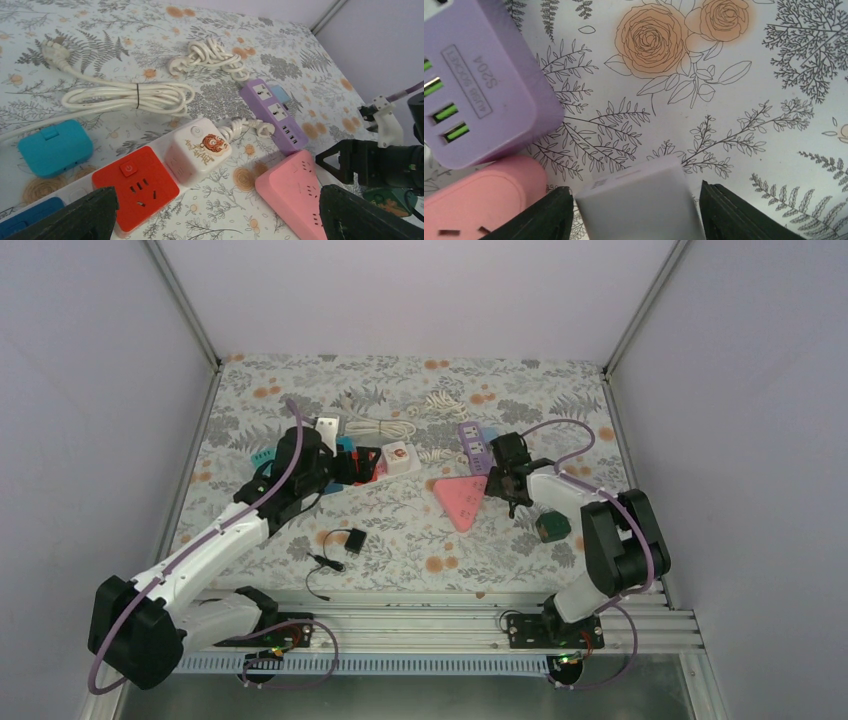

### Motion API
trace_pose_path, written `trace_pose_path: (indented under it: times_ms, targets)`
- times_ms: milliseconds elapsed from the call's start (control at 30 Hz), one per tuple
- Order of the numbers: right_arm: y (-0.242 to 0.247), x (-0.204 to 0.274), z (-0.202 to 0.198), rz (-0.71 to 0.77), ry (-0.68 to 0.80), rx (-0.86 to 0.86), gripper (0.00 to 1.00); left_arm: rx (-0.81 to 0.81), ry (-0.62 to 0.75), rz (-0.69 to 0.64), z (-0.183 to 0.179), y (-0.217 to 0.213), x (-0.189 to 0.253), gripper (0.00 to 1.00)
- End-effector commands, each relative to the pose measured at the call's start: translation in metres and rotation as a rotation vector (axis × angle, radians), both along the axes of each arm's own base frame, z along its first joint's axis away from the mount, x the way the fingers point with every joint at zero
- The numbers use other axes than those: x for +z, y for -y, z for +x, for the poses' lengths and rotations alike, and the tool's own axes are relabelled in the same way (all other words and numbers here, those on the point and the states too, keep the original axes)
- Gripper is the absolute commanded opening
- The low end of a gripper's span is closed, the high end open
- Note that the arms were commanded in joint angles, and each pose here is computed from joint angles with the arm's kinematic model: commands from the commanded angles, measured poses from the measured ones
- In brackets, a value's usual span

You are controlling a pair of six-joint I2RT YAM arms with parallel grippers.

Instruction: Insert the plug

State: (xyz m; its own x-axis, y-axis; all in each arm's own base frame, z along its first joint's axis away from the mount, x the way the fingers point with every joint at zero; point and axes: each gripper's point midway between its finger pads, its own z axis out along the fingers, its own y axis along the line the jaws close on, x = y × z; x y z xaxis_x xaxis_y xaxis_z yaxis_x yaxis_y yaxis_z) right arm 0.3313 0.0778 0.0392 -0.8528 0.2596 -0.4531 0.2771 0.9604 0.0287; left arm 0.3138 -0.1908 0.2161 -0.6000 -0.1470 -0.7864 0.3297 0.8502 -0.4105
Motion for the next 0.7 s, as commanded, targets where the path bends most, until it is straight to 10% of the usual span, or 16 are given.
trace_pose_path:
  times_ms: [0, 333, 667]
  targets:
    - [0.005, -0.007, 0.001, -0.001, -0.006, -0.019, 0.63, -0.03, 0.019, -0.015, -0.003, 0.008, 0.002, 1.0]
    - [0.006, -0.016, -0.006, 0.006, -0.025, -0.015, 0.75, -0.052, 0.022, -0.033, -0.01, 0.017, 0.002, 1.0]
    - [0.001, 0.017, 0.007, 0.077, 0.079, -0.011, 0.53, -0.091, 0.064, -0.072, -0.019, 0.027, 0.011, 1.0]
